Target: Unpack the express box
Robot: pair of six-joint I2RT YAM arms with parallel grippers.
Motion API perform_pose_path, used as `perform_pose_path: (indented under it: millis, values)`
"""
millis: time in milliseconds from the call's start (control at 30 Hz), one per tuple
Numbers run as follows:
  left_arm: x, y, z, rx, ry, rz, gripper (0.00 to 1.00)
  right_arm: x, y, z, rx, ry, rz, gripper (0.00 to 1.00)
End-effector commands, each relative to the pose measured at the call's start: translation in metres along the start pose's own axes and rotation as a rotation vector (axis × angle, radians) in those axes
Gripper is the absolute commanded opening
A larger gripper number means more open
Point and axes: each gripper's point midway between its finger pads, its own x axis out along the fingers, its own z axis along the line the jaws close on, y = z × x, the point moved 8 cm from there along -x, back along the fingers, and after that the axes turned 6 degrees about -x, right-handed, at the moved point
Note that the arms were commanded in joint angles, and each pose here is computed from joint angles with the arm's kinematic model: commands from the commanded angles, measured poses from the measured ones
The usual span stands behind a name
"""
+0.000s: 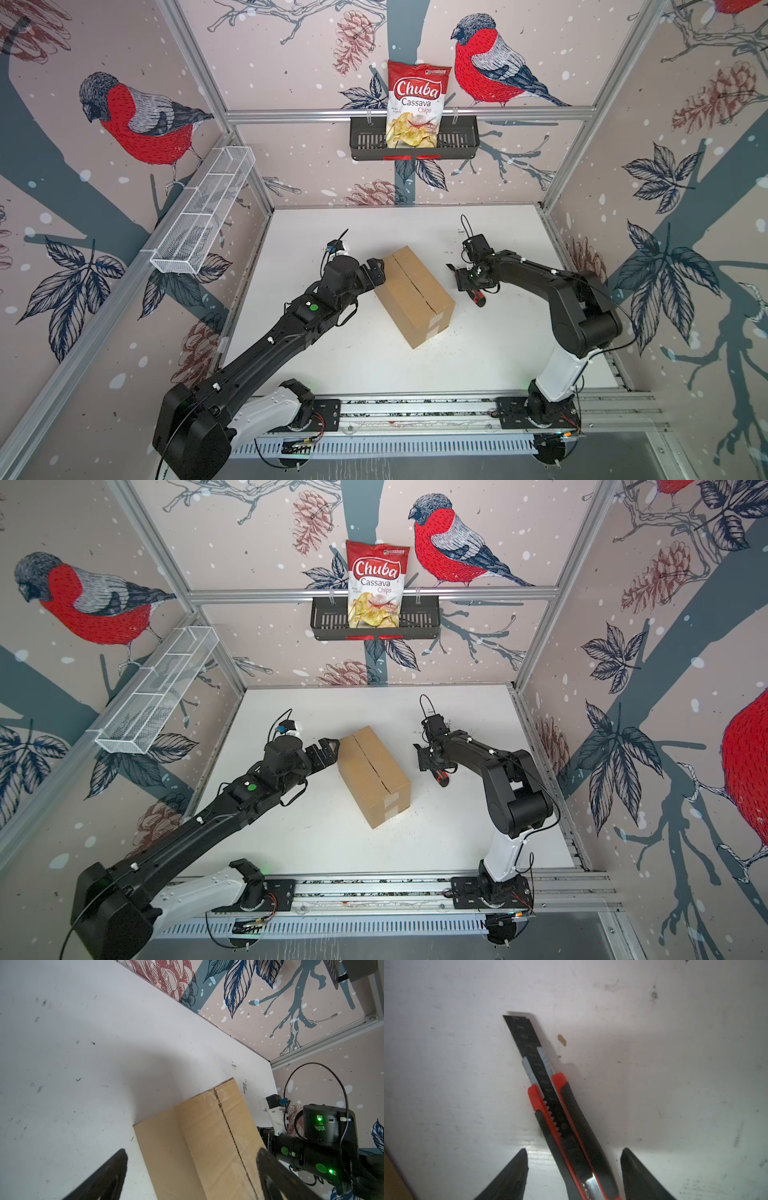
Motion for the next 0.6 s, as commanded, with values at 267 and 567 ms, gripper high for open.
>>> perform_pose_path:
  millis: [267,567]
  values:
    - [0.003,-0.001,-0.007,0.021,0.042,0.017,0.96,0.005,0.022,0.003,-0.010,0.009,0.072,0.65]
    - [0.003,-0.004,-0.014,0.032,0.055,0.022,0.96,0.008,0.032,0.007,-0.005,0.007,0.092,0.53]
